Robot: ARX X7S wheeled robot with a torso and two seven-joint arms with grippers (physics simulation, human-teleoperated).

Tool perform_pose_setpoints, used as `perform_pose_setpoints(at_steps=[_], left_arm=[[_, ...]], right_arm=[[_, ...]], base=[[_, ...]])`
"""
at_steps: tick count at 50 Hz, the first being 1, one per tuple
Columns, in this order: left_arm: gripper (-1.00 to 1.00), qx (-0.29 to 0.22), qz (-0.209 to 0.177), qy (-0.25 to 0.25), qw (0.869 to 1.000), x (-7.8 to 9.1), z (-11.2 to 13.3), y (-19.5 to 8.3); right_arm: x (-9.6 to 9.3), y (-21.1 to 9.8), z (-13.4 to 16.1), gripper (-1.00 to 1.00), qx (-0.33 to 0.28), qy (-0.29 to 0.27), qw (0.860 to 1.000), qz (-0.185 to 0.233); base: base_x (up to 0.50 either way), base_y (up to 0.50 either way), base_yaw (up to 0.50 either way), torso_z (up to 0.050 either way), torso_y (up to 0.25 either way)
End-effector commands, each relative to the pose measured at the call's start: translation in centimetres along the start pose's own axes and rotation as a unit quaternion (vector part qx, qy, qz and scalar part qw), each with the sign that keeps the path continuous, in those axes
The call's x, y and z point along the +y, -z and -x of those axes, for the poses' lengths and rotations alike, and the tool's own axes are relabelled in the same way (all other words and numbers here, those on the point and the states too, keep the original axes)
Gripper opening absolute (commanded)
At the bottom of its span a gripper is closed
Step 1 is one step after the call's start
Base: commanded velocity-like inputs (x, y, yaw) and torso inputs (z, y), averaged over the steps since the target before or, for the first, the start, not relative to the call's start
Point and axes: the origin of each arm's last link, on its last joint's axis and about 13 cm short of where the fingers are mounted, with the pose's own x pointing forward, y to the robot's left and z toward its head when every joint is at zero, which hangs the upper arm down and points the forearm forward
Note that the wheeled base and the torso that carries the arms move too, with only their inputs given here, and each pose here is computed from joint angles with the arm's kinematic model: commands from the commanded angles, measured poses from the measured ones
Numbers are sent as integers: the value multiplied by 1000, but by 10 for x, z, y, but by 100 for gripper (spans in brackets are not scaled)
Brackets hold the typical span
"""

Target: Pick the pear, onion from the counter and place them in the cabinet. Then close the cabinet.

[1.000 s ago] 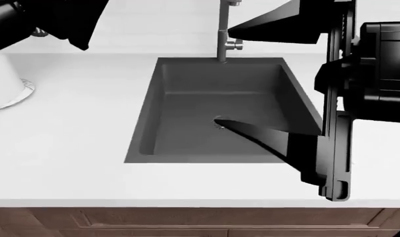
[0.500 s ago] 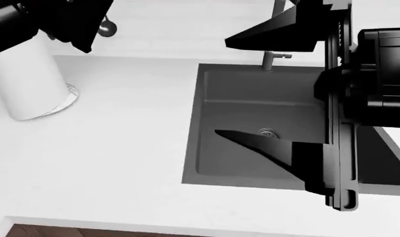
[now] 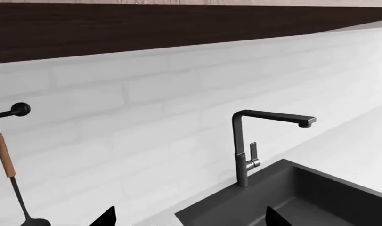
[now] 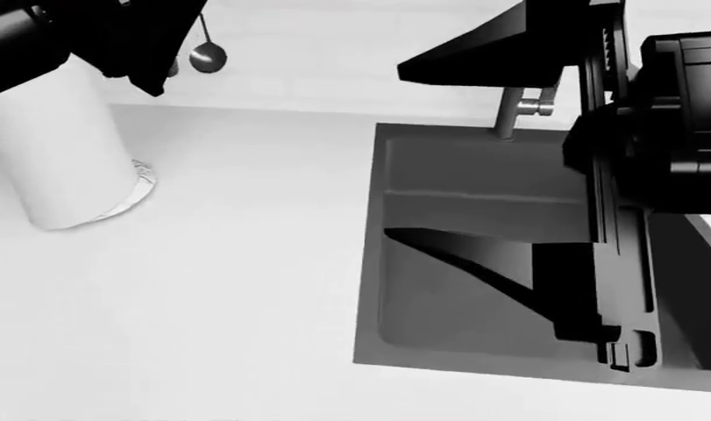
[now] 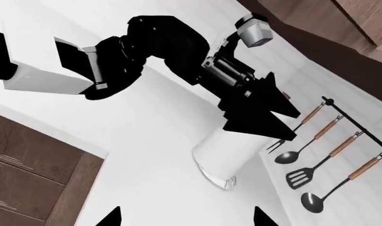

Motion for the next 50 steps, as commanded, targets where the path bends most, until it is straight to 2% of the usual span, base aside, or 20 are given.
perform_pose_setpoints(at_steps=[1,6,12,22,33,45,50], left_arm=[[100,-2,0,1,1000,0,0,-1],[100,-2,-1,2,1000,0,-1,0],[100,-2,-1,2,1000,-1,-1,0],[100,-2,-2,3,1000,-1,-1,0],[100,-4,-3,6,1000,-3,0,-1],[100,-8,-2,7,1000,-6,2,-3],[100,-8,-2,8,1000,-6,3,-3]], right_arm=[[-1,-2,1,100,-16,5,1000,0],[0,-1,2,100,-16,8,1000,0],[0,-2,3,100,-13,6,1000,3],[2,-3,3,100,-19,6,1000,7],[2,-6,5,100,-24,7,1000,12],[2,-9,7,100,-18,12,1000,18],[2,-10,7,100,-17,14,1000,14]], base=[[0,0,500,0,0],[0,0,462,0,0],[23,3,0,0,0],[435,55,0,0,0],[96,-30,0,0,2],[-1,0,0,0,0],[-261,-291,0,0,0]])
